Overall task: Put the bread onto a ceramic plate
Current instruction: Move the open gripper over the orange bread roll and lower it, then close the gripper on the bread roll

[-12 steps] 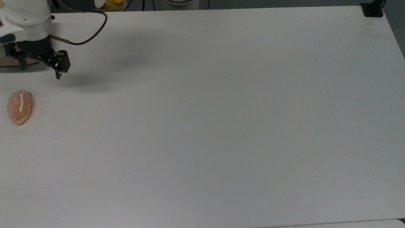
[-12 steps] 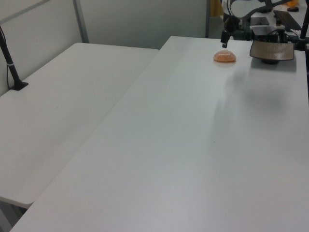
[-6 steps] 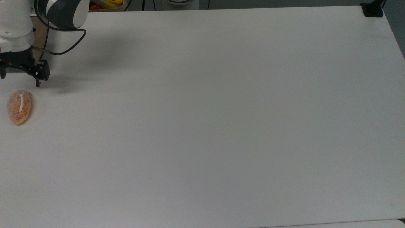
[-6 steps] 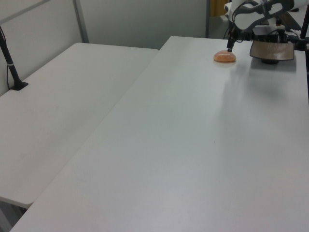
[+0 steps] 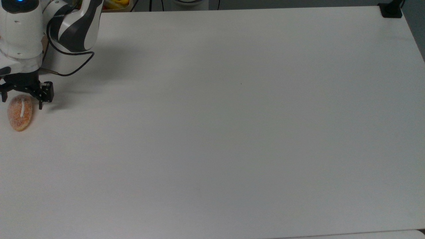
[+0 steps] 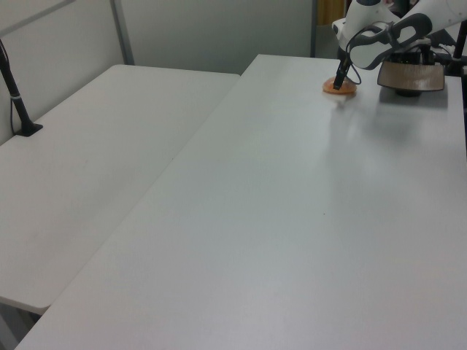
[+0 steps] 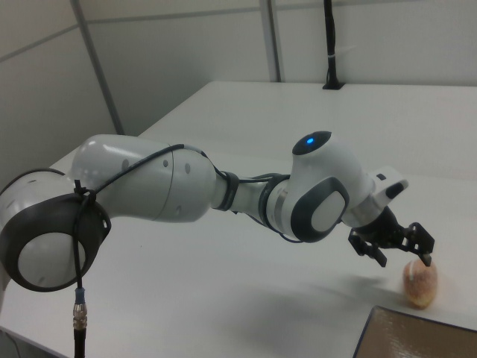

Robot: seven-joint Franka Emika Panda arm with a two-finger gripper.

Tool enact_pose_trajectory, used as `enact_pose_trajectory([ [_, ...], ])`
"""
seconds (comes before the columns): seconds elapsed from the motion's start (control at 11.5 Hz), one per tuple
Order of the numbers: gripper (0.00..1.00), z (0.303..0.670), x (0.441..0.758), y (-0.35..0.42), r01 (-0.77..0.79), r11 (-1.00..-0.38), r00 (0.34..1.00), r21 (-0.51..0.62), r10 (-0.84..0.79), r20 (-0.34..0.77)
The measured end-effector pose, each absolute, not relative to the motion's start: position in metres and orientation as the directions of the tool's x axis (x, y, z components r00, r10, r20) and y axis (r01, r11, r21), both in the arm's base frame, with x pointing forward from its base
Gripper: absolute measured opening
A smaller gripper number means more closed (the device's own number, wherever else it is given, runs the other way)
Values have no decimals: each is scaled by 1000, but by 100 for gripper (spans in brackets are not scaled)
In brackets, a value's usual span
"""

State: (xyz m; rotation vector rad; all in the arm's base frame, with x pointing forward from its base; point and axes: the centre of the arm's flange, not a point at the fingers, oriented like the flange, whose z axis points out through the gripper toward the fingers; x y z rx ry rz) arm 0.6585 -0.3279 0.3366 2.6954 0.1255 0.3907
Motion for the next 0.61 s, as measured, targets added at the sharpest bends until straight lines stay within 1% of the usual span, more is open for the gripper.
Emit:
enact_pose_trajectory([
  [0.26,100,326,657,-335,32,-910,959,413,144,243],
  [0.61,100,321,656,-338,46,-908,960,416,154,232],
])
